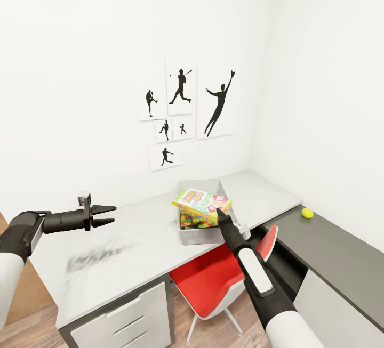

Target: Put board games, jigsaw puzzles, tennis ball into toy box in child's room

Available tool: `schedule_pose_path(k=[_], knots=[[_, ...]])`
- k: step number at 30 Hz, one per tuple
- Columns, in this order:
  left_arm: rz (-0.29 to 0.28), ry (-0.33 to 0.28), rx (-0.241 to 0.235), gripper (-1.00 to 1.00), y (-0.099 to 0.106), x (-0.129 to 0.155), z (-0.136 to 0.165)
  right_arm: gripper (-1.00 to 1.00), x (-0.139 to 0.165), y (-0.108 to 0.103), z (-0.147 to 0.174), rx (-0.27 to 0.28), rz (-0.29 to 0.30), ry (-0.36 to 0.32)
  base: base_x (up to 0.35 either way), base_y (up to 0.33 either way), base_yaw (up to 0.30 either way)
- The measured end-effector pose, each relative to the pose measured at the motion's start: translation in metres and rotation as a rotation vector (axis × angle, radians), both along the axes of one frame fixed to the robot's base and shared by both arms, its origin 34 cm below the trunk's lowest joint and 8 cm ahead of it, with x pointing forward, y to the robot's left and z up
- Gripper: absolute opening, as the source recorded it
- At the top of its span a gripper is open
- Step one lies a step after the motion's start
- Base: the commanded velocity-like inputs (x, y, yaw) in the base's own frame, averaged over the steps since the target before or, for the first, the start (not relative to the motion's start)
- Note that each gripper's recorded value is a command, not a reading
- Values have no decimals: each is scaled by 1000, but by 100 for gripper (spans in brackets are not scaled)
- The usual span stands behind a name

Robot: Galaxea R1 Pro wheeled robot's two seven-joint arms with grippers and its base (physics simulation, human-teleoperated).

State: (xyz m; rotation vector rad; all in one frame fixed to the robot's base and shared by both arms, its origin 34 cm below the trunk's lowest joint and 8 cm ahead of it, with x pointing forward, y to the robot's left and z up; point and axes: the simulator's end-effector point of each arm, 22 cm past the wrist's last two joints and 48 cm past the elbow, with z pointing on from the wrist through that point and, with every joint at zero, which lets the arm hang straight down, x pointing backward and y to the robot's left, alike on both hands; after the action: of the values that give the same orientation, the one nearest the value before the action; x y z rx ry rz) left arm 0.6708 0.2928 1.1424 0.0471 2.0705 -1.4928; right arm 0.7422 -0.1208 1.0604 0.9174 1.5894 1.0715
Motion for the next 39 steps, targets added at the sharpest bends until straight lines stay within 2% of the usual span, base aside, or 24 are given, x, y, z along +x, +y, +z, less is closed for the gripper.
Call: schedule_pose_path(k=[4,16,25,33,39], knots=[[-1,0,-1,100,-1,0,0,-100,3,0,10,14,-62,-28,0,0,0],[-1,0,-1,100,-1,0,0,-100,22,-15,33,-6,-130,-30,0,0,0],[0,0,-1,100,0,0,0,-100,38,-35,63,-124,-234,-69,0,0,0],[3,0,1,100,2,0,0,-100,52,-9,81,-191,-189,-84,0,3,0],[4,0,2,100,3,0,0,-100,58,-8,76,-209,-185,-64,0,77,0]])
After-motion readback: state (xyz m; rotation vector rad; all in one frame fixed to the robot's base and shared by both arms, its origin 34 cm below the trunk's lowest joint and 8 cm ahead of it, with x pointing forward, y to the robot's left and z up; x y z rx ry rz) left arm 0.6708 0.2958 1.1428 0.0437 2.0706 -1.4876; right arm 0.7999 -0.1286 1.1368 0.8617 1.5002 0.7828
